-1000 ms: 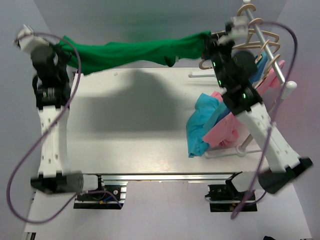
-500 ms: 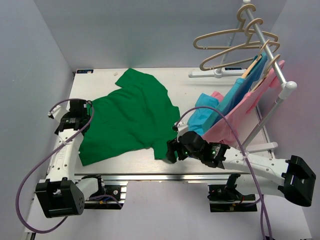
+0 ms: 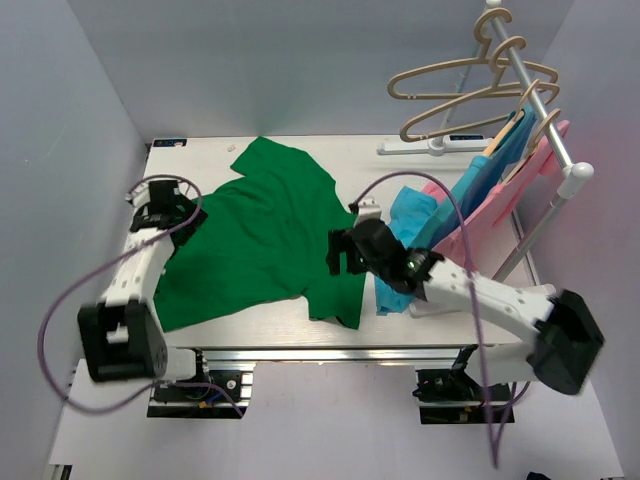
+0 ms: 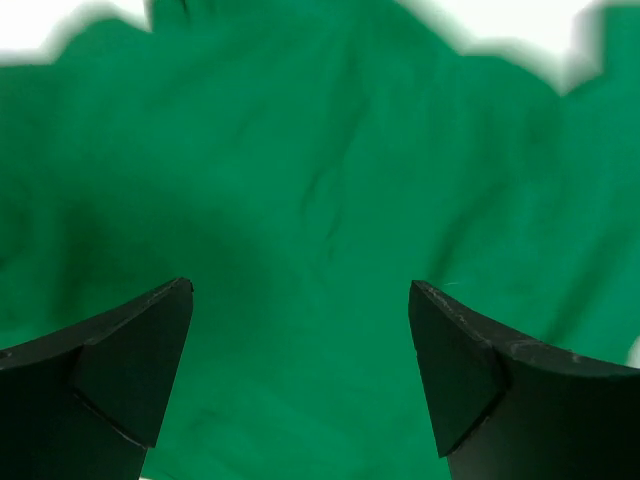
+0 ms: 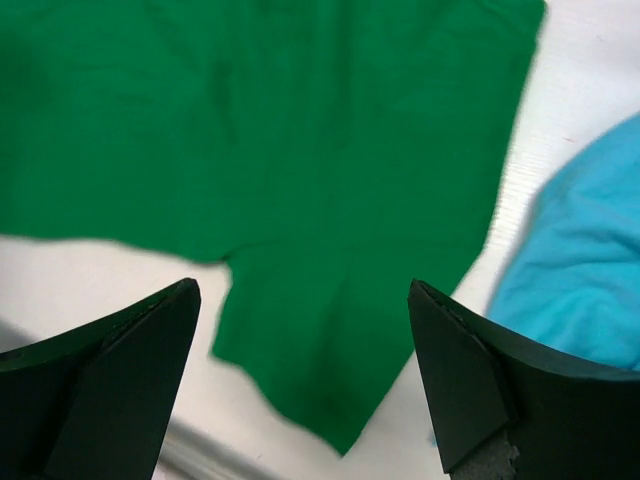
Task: Place the t-shirt on the hanger
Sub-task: Flatten out the T-shirt at the center of the board.
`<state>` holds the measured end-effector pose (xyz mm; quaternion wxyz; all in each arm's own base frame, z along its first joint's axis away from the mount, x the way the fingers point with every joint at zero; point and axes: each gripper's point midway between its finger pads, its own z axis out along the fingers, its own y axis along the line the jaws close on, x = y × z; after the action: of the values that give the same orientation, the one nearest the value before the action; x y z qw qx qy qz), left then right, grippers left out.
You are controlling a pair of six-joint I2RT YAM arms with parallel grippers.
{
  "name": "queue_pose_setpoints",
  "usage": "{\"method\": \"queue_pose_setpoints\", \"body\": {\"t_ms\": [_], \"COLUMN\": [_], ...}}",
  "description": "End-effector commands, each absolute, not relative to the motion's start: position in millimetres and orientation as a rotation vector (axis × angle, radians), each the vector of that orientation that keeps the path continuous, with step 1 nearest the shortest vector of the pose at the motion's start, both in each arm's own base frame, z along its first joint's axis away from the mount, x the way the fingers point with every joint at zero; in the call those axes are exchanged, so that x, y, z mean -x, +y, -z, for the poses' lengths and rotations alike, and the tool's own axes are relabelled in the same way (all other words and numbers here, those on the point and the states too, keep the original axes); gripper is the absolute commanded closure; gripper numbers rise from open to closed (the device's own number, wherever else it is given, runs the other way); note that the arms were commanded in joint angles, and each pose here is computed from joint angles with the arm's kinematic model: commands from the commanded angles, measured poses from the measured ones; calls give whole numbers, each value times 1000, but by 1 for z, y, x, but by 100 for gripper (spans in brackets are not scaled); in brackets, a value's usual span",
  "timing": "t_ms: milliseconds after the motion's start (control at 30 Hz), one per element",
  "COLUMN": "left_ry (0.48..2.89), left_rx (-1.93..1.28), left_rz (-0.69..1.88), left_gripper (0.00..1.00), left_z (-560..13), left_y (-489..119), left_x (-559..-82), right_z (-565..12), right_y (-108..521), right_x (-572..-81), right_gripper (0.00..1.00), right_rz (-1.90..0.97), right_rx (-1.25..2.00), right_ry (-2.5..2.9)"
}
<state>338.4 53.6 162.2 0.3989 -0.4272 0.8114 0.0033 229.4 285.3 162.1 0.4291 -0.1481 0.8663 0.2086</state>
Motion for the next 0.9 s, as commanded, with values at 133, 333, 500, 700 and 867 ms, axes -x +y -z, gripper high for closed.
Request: {"method": "queue_pose_setpoints", "body": {"t_ms": [133, 333, 500, 700, 867], "left_ry": [2421, 2490, 2467, 2474, 2481], "left_rx": [1127, 1181, 1178, 1125, 998], "left_rz": [-143, -289, -336, -352, -223], "left_gripper": [2, 2, 2, 2, 2], "left_z": [-48, -11, -5, 3, -13], "left_y": [49, 64, 81, 93, 86], "left_x": [-347, -349, -377, -426, -474], "right_z": [-125, -65, -17, 11, 12], "right_y": [300, 316, 315, 310, 327], "right_x": [-311, -340, -335, -274, -204], "right_gripper": [11, 11, 14, 17, 17], "right_rz": [-440, -318, -299, -364, -409], "right_rx": [286, 316, 307, 341, 490], "right_ry": [2342, 2501, 2619, 2709, 2710]}}
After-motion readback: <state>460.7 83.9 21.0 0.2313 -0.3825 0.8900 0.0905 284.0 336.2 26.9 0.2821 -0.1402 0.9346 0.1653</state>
